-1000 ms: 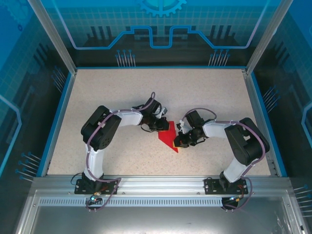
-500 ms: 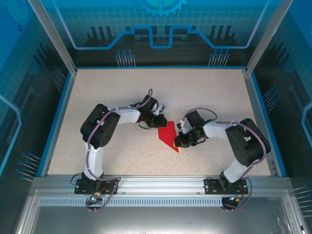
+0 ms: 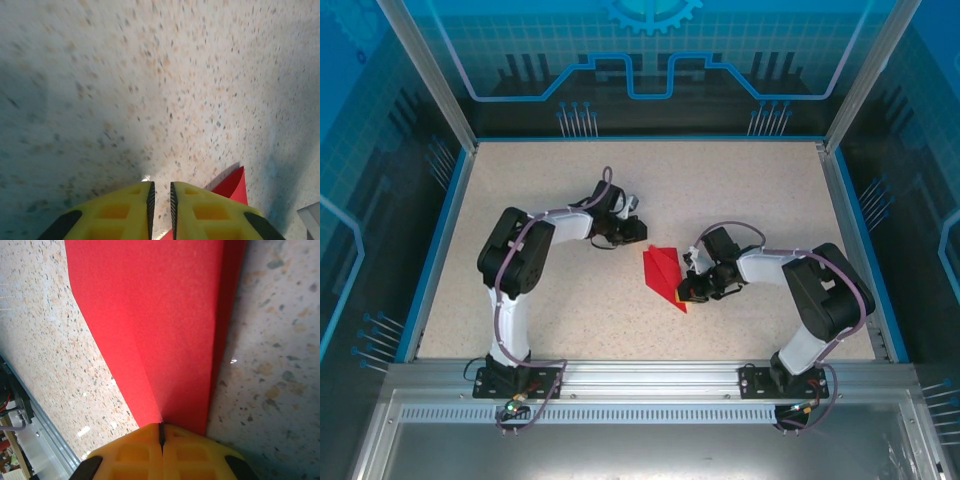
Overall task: Fold a paper plane with a square sheet of paper (fold left side to right side)
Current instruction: Fourth fold the wing at the center of the table, then turn over the paper at the center of the table.
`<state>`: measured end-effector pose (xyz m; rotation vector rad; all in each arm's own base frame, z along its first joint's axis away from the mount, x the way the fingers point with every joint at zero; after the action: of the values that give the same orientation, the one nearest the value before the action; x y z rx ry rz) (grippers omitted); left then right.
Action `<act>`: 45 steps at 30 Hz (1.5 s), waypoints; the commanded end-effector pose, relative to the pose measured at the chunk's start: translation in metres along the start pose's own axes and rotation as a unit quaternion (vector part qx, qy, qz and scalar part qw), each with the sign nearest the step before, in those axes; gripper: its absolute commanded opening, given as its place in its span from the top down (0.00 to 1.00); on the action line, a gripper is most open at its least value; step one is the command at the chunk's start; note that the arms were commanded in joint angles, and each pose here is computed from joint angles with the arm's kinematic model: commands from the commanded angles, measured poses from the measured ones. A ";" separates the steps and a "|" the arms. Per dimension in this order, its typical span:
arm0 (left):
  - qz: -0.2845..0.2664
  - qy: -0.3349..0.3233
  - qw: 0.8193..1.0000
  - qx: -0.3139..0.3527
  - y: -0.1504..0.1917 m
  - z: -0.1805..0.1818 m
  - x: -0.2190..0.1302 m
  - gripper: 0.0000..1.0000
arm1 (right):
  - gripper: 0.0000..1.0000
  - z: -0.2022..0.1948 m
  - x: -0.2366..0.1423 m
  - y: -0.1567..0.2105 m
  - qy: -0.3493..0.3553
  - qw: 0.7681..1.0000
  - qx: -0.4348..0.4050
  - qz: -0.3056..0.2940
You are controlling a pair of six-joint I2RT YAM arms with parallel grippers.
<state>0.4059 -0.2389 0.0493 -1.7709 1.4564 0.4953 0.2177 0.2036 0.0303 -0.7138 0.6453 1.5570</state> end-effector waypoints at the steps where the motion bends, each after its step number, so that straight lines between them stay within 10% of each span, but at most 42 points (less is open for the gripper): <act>1: -0.015 0.009 1.000 0.020 -0.014 -0.014 -0.018 0.77 | 1.00 -0.023 0.011 0.029 0.038 0.998 0.037 0.039; 8: -0.038 0.068 0.997 -0.012 0.000 -0.042 -0.054 0.60 | 0.81 0.022 -0.014 0.000 -0.035 0.998 -0.023 -0.056; 22: 0.002 0.103 0.991 -0.089 0.068 -0.056 -0.040 0.50 | 0.12 0.047 -0.108 -0.013 -0.030 0.955 -0.087 -0.281; 45: 0.044 0.087 0.991 -0.093 0.068 -0.055 0.011 0.52 | 0.09 0.035 -0.134 0.015 -0.029 0.948 -0.068 -0.311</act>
<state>0.3310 -0.2820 0.0529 -1.9411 1.6372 0.5623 0.2123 0.1466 0.1576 -0.8822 0.2022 1.0388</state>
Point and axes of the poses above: each hand's point on the last joint's axis, 136 mm out from that joint toward the fingers, its own x axis out along the fingers, its own z axis along the line the jaws close on, y = z × x, the point moved 3 cm from there along -x, back along the fingers, and after that the axes turned 3 degrees about x, right-handed, at the moved point
